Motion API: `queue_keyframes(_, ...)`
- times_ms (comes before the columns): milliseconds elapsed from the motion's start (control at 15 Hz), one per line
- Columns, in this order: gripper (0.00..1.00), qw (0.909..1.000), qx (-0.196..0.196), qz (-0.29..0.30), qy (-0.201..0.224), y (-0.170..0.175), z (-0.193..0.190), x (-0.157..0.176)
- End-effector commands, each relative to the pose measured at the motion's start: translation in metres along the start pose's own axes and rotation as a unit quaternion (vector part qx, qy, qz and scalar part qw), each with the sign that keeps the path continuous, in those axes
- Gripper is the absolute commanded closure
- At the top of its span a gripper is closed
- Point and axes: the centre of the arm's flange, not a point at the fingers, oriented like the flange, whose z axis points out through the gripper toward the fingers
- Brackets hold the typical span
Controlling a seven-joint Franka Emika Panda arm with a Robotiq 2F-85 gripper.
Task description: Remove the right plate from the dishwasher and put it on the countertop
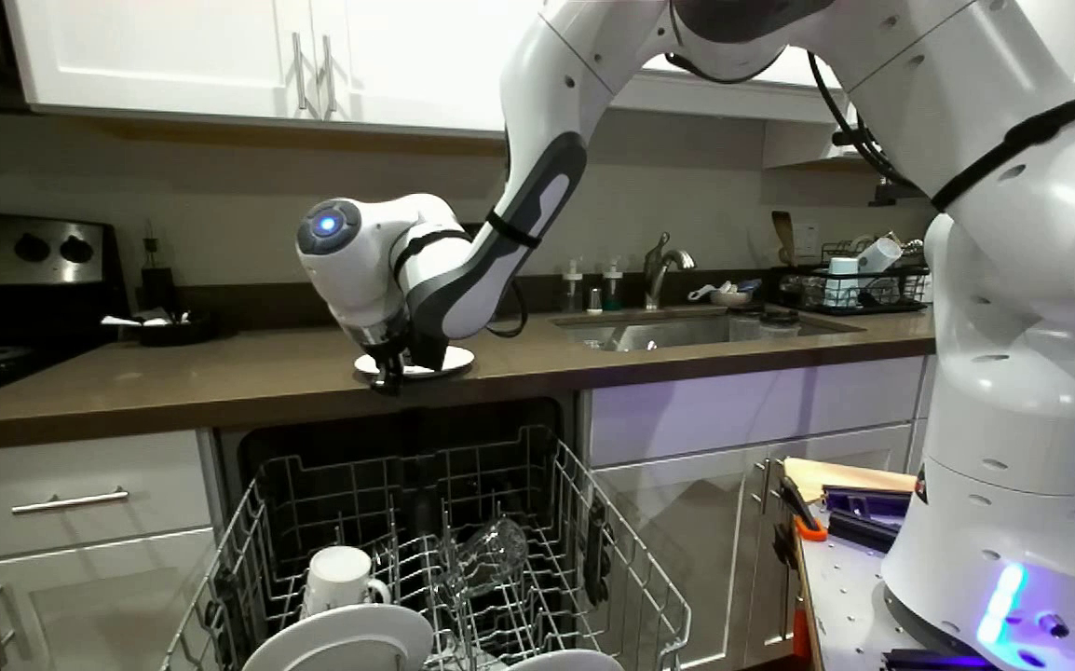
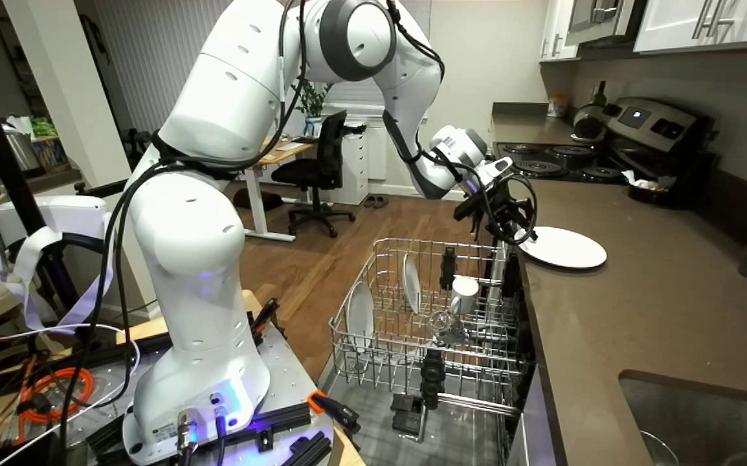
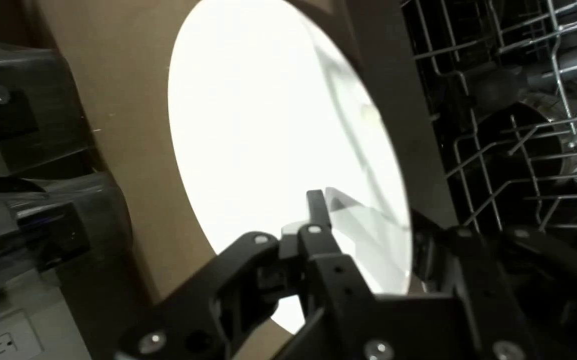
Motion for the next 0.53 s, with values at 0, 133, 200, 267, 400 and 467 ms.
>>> queue_keyframes(0, 0.57, 0.9995, 0.028, -0.008, -0.009, -0.002, 0.012, 0.004)
queue_keyframes(133, 0.49, 0.9994, 0.033, -0.005, -0.010, -0.001, 0.011, 0.004)
queue_keyframes(200, 0.46, 0.9992, 0.038, -0.006, -0.010, 0.001, 0.010, 0.004)
queue_keyframes(267, 0.41, 0.9990, 0.042, -0.007, -0.010, 0.002, 0.008, 0.004)
queue_keyframes(400, 0.25, 0.9987, 0.048, -0.013, -0.011, 0.007, 0.004, 0.003)
queue_keyframes(467, 0.17, 0.9986, 0.050, -0.015, -0.011, 0.010, 0.002, 0.003)
